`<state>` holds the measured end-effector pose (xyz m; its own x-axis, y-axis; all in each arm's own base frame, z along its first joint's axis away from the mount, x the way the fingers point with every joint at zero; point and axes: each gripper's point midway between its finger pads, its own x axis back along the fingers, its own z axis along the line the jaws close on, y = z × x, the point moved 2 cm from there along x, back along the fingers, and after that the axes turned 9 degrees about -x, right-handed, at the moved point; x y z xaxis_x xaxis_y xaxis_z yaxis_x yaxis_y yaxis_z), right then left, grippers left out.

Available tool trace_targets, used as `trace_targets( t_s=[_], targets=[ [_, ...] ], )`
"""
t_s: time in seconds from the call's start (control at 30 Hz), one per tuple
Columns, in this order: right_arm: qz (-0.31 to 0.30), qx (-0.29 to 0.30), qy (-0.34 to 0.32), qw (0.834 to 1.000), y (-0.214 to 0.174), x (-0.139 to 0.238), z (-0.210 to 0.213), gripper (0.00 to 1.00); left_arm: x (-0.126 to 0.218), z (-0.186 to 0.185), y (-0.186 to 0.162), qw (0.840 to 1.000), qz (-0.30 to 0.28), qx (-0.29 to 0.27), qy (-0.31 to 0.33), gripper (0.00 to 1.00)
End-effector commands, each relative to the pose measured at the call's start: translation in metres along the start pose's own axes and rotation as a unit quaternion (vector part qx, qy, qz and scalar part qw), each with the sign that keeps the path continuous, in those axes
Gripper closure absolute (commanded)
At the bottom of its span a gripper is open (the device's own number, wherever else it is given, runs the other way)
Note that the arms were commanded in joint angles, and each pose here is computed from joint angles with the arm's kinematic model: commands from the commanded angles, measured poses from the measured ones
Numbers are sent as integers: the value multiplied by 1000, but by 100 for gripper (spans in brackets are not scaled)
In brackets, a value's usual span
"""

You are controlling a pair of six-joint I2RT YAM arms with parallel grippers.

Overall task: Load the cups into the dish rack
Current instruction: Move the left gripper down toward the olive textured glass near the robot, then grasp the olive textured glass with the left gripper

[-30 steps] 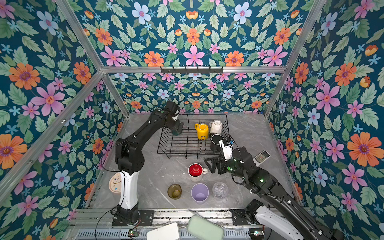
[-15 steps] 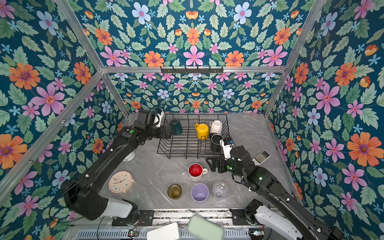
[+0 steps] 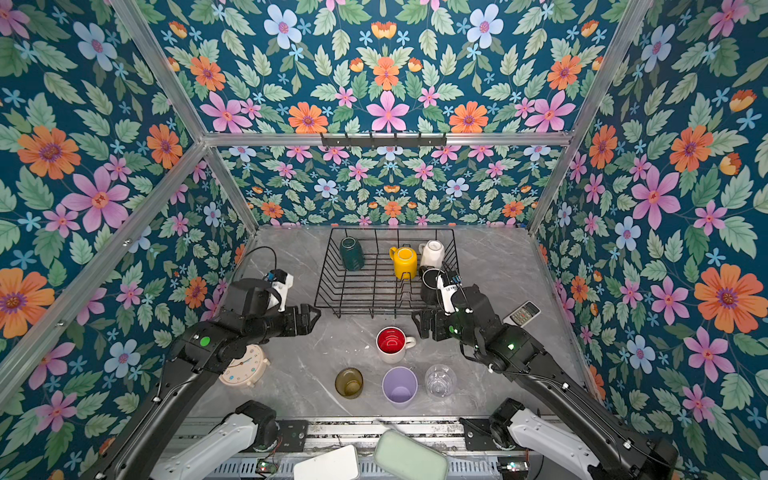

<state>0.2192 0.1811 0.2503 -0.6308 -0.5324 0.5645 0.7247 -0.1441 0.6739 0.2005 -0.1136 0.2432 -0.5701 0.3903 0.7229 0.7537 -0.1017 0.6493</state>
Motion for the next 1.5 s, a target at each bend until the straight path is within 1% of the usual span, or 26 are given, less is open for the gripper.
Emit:
trace_targets(
  t_s=[0.0, 0.07, 0.23, 0.4, 0.67, 0.77, 0.9, 1.0, 1.13, 1.33, 1.47],
  targets=[
    [-12, 5, -8, 1000, 5, -1, -1, 3, 3, -2, -33, 998, 54, 20, -17, 16],
    [-10, 2, -7, 1000, 5, -2, -1, 3, 3, -5, -42, 997, 62, 26, -31, 20],
    [-6, -2, -5, 1000, 4, -6, 0, 3, -5, -11, -63, 994, 84, 41, -53, 23],
    [-4, -7, -7, 1000, 3, -9, -1, 4, -14, -22, -73, 993, 85, 43, -72, 26],
    [-1, -15, -9, 1000, 1, -9, -2, 4, -29, -30, -95, 992, 121, 12, -44, 26],
    [1, -18, -9, 1000, -2, -10, -3, 4, -33, -34, -101, 991, 124, 13, -47, 27],
    [2, -21, -10, 1000, -3, -11, -5, 4, -42, -36, -117, 989, 139, 13, -46, 28],
    [1, -21, -9, 1000, -3, -10, -4, 4, -49, -42, -121, 989, 136, 13, -55, 28],
    [1, -21, -9, 1000, -3, -9, -5, 4, -53, -46, -128, 988, 145, 3, -47, 29],
    [2, -24, -9, 1000, -6, -8, -6, 4, -62, -58, -136, 987, 153, -7, -52, 30],
    [1, -25, -9, 1000, -7, -5, -7, 4, -69, -60, -144, 985, 168, -23, -35, 32]
  ],
)
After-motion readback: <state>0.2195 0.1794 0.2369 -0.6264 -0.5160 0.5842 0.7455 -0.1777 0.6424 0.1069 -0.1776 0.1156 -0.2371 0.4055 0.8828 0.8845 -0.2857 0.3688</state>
